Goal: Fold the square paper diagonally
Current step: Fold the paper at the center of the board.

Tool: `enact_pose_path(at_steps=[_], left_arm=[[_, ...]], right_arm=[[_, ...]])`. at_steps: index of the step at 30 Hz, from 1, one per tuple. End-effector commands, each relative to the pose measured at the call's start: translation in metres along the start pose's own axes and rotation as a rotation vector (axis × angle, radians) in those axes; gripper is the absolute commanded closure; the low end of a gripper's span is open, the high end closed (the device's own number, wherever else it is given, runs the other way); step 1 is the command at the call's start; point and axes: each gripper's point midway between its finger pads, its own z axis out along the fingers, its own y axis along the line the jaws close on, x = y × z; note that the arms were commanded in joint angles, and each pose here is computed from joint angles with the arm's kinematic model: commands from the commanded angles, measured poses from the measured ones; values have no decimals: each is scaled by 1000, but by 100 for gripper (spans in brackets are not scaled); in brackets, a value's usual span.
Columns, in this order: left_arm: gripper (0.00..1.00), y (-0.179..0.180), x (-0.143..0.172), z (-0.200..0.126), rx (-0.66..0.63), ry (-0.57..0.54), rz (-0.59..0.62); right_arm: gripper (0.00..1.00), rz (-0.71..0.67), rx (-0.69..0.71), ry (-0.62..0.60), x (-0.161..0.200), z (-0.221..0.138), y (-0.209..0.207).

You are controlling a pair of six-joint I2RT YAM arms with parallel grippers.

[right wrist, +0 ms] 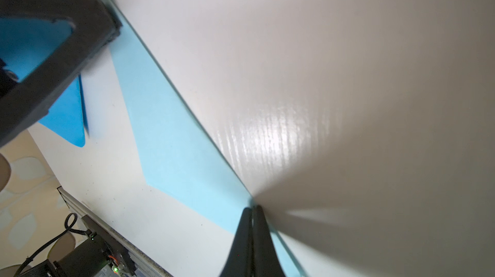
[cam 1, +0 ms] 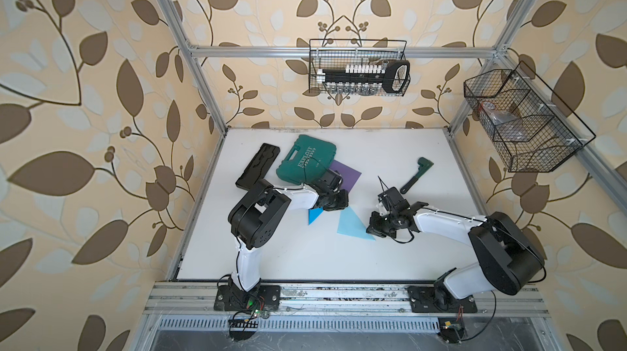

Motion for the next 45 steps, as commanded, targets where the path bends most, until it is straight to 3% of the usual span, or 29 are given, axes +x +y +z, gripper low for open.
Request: enact_pose_path(at_steps=[1,24,35,38,40,45], left_arm=[[100,34,9,-5,-127,27,-12],[100,41,6,-5,-143,26,-3],[100,-2,-8,-33,31,-70,143],[88,-15,-15,-50,65,-119,193],[66,-25,-20,-63,82,-147,218],[56,-42,-27,-94,96,-190,244]], right_arm=[[100,58,240,125,43,3,-67],[100,90,230,115,49,-9,-79],[100,-36,18,-58,-6,-55,-11],[97,-63,-13,-126,-30,-70,0],[89,-70,-36,-161,-43,-77,5],[73,-71,-87,-204,-74,-88,17]])
